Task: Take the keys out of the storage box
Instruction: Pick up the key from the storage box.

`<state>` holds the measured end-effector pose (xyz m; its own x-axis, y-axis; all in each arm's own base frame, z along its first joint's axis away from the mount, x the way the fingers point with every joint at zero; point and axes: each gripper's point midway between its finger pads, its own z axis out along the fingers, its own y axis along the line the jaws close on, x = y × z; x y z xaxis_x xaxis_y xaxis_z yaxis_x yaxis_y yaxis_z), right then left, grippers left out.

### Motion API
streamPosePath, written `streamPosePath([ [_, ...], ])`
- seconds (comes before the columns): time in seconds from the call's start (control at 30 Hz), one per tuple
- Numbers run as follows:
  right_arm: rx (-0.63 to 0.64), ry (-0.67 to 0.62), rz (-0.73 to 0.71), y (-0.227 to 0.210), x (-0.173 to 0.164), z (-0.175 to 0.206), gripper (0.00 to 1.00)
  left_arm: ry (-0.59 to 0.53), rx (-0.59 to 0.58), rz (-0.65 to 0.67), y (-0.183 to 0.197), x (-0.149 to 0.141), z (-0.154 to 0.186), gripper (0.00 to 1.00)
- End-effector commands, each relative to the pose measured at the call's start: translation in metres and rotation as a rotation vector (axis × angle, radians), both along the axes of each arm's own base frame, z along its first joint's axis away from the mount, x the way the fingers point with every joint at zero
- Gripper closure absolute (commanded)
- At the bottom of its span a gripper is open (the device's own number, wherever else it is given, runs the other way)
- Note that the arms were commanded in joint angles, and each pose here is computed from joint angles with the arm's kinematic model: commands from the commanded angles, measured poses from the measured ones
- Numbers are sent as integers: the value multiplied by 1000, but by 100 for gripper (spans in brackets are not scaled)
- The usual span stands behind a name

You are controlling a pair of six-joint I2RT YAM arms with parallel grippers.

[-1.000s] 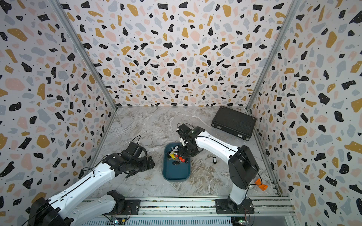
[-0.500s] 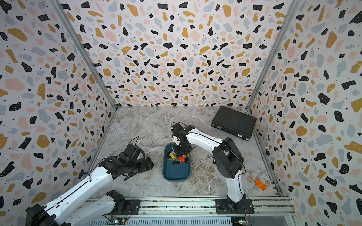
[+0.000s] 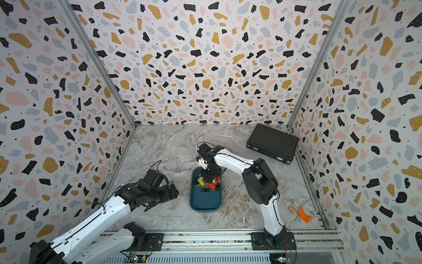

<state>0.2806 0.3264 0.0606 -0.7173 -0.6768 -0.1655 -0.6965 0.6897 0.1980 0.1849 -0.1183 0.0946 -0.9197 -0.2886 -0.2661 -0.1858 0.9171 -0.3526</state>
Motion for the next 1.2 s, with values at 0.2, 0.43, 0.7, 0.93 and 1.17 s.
streamPosePath([
  [0.2,34,-39,30,10,6,7,60,-1,8,24,6,0,-5,3],
  [0.43,50,-38,49,21,3,6,64,3,7,24,5,0,-6,3],
  [0.7,34,-25,62,26,-4,-3,68,6,5,23,5,-1,-7,3],
  [0.93,1,-28,61,24,-4,-12,68,11,6,22,5,-2,-8,3],
  [1.17,-21,-46,44,20,0,-13,83,13,2,22,5,-2,-8,3],
])
